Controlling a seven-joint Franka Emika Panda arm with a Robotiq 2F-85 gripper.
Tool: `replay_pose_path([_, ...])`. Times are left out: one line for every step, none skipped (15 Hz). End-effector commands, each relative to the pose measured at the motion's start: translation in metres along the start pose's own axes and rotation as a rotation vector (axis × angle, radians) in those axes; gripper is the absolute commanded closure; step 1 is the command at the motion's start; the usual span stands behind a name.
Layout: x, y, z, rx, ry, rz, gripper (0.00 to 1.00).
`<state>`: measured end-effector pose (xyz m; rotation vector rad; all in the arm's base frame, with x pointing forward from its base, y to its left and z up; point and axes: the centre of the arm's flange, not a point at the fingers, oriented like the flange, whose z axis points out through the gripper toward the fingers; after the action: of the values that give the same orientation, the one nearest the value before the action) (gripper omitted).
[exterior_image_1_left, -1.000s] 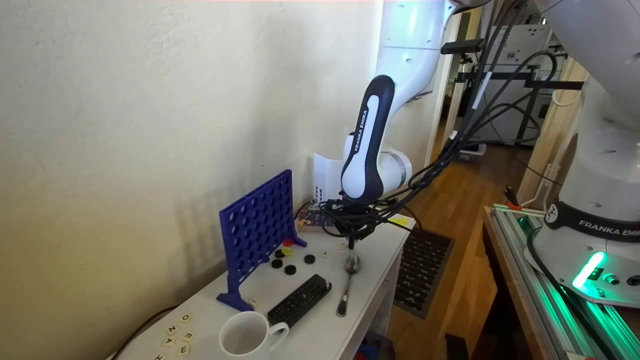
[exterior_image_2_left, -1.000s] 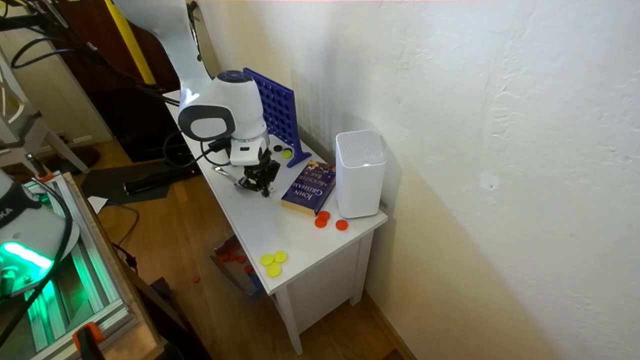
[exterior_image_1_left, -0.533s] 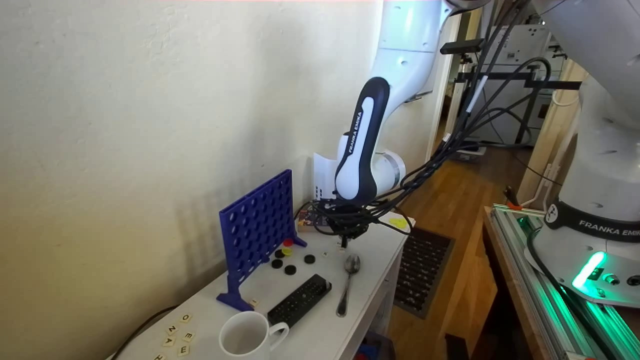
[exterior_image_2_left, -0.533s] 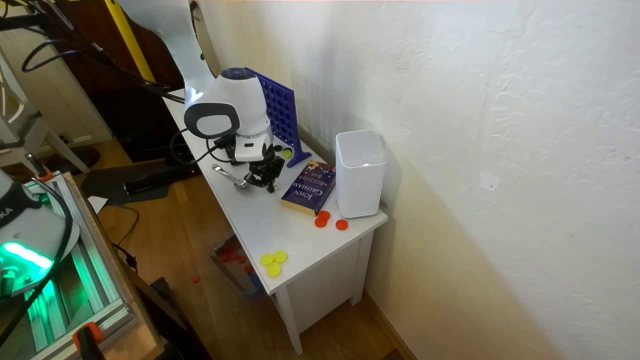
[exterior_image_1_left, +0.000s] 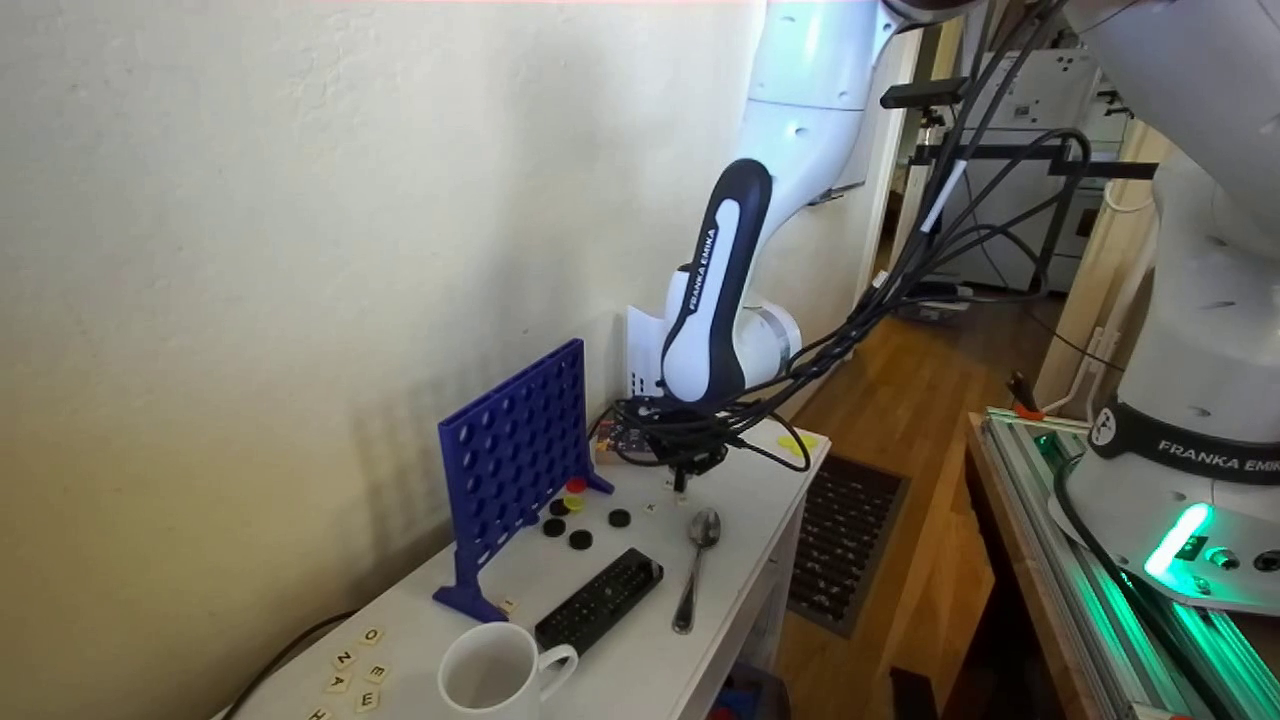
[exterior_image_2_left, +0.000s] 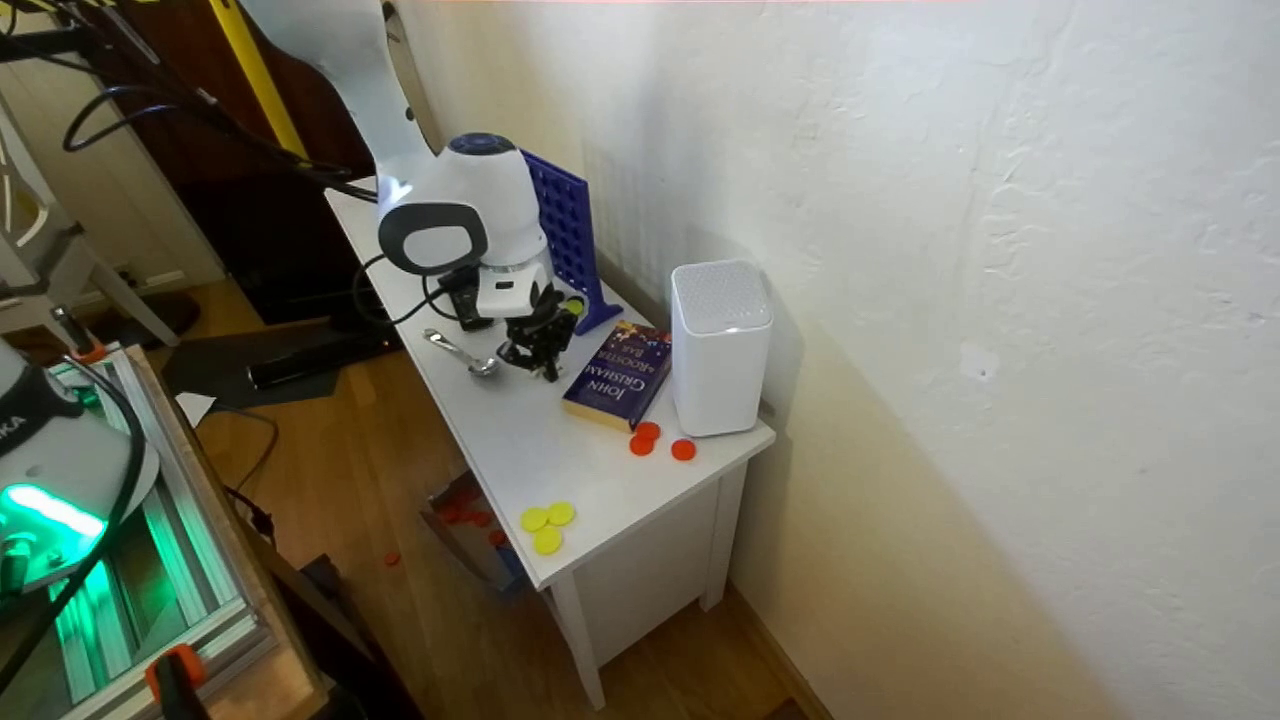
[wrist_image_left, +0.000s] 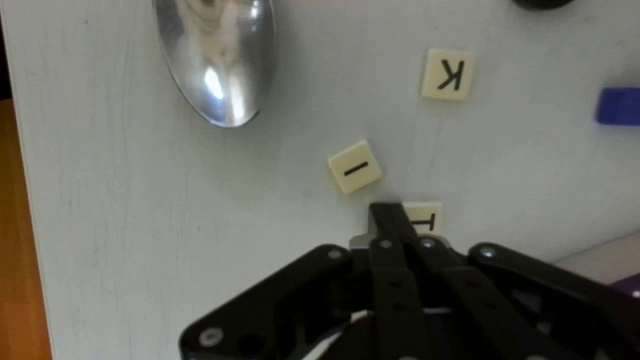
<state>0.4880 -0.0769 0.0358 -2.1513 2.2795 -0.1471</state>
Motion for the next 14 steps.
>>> replay_pose_path([-0.002, -0.006, 0.006, -0.022, 0.005, 0.030, 1.00])
replay_pose_path([-0.001, -0.004, 0.005, -0.036, 0.011, 0.029, 1.00])
replay_pose_path([0.000, -0.003, 0.005, -0.048, 0.015, 0.029, 1.00])
replay_pose_path([0.002, -0.001, 0.004, -0.059, 0.021, 0.030, 1.00])
replay_pose_path([0.004, 0.000, 0.004, -0.070, 0.026, 0.031, 1.00])
replay_pose_path([0.005, 0.002, 0.003, -0.078, 0.031, 0.031, 1.00])
replay_pose_path([0.006, 0.003, 0.003, -0.090, 0.031, 0.031, 1.00])
replay_pose_path([0.006, 0.005, 0.002, -0.101, 0.027, 0.025, 1.00])
replay_pose_path([0.004, 0.007, 0.002, -0.108, 0.023, 0.018, 1.00])
replay_pose_path([0.003, 0.007, 0.003, -0.112, 0.022, 0.014, 1.00])
replay_pose_path([0.002, 0.008, 0.002, -0.116, 0.024, 0.011, 1.00])
replay_pose_path([0.001, 0.010, 0.001, -0.122, 0.026, 0.006, 1.00])
replay_pose_path([0.000, 0.011, 0.000, -0.127, 0.021, -0.002, 1.00])
replay_pose_path([0.000, 0.012, -0.001, -0.134, 0.021, -0.008, 1.00])
